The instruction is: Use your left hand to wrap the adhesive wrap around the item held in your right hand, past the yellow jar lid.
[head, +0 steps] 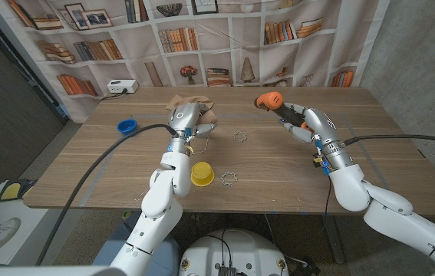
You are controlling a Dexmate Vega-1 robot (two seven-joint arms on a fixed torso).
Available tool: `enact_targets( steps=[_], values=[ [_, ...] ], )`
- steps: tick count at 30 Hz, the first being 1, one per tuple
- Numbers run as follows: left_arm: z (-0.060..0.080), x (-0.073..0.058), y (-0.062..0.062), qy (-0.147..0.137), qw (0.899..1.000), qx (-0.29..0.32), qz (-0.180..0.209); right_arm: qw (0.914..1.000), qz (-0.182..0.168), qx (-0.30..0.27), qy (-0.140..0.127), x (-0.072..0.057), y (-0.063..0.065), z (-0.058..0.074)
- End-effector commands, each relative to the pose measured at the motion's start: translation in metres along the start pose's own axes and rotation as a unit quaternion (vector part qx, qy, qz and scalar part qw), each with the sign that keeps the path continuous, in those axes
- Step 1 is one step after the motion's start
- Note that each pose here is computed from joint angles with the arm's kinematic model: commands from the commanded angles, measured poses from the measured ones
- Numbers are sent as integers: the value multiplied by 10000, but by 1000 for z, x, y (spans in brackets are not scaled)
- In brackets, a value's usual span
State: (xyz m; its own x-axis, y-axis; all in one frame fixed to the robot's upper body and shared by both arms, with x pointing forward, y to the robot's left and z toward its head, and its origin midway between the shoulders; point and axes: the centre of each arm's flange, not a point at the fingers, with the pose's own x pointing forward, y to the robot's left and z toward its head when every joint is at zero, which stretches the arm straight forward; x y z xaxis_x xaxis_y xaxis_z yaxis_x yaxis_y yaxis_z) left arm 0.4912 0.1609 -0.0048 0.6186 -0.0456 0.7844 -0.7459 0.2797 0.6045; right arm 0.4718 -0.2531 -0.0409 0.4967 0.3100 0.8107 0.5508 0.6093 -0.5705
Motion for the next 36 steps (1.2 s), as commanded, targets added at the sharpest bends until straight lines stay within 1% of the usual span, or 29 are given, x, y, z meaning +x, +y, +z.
enact_targets(
  steps=[1, 7, 14, 18, 22, 28, 36],
  values=[
    [-6, 9, 27, 73, 9988, 84, 475, 10000, 44, -48, 6, -2, 1, 3],
    [-9, 10, 41, 97, 9971, 196, 726, 10000, 50, -77, 27, -3, 1, 2],
    [-14, 14, 51, 123, 9959, 192, 879, 9999, 98, -79, -7, -2, 5, 3],
    [-14, 17, 53, 118, 9956, 169, 915, 9999, 95, -92, -8, -2, 6, 3],
    [-17, 21, 53, 140, 9961, 31, 870, 9999, 106, -90, -7, -3, 6, 3],
    [-17, 27, 52, 67, 9965, -27, 832, 9999, 89, -119, -3, -4, 5, 5],
    [-16, 36, 56, 30, 9958, -137, 899, 9997, 168, -120, -89, -2, 8, 9]
  ],
)
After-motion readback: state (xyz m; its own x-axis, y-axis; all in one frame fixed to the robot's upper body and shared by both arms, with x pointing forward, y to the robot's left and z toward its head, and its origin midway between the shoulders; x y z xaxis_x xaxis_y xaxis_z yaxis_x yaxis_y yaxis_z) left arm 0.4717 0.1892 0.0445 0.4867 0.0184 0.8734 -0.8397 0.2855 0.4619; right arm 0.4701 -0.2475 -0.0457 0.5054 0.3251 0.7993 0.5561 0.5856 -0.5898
